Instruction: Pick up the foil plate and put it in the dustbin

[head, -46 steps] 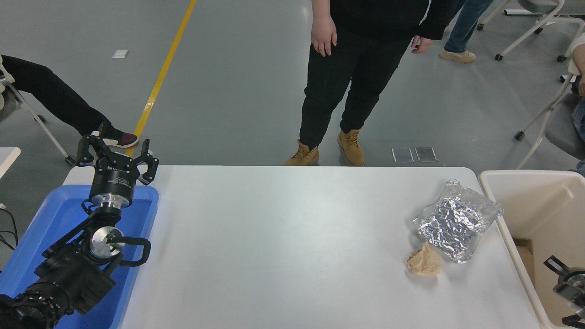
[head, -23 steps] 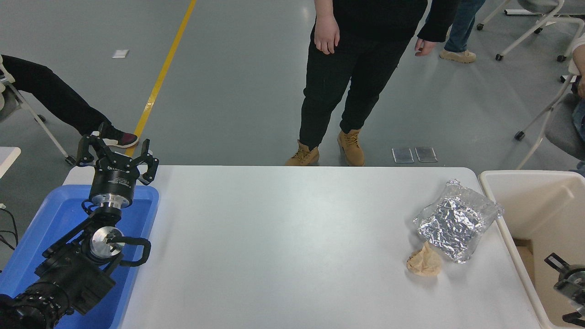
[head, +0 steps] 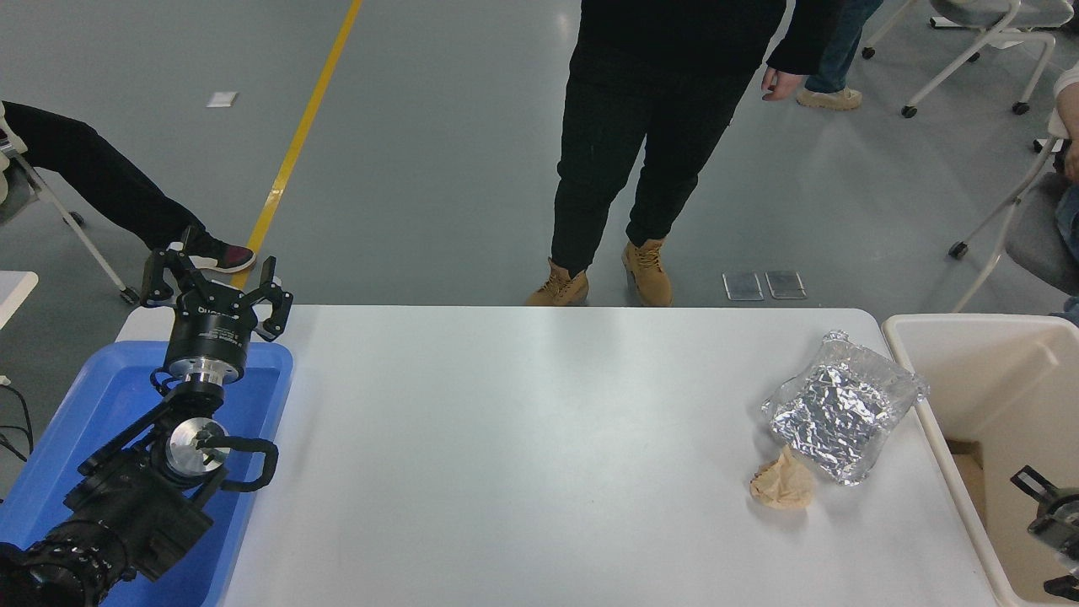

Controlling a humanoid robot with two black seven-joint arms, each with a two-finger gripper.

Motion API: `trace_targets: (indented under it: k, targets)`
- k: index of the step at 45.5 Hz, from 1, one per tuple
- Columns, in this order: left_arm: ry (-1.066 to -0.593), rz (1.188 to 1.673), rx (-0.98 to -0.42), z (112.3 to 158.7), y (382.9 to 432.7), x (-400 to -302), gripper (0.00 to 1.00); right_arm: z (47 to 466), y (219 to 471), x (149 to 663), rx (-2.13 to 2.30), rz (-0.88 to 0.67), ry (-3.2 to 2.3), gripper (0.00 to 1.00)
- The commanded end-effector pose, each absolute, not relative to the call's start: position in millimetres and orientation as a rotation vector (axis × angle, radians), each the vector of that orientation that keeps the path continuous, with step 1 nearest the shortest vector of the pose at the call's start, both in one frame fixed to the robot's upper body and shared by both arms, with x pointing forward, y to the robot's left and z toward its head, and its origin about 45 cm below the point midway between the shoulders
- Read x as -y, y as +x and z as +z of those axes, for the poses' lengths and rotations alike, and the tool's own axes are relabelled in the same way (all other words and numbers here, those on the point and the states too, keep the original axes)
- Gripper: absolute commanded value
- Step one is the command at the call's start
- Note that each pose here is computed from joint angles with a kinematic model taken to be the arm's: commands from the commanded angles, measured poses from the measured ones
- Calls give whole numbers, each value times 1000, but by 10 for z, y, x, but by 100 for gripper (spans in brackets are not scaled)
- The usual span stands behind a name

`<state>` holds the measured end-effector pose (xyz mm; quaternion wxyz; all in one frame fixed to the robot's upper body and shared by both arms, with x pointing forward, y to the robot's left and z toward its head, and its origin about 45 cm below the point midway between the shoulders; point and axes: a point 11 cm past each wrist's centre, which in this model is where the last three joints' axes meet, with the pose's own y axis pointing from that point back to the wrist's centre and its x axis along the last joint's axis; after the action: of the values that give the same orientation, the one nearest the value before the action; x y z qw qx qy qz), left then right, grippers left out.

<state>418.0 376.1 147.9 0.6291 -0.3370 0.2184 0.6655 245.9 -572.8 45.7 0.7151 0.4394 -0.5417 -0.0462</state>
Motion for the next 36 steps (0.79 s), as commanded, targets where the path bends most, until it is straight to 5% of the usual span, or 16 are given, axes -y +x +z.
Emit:
trace_targets:
  k: [1, 36]
  targets:
    - [-773, 1526, -500, 1479, 4179, -3765, 99, 503, 2457, 5784, 1207, -98, 963, 0]
    - [-773, 1524, -501, 1480, 4180, -3759, 99, 738, 2512, 5988, 1236, -92, 933, 0]
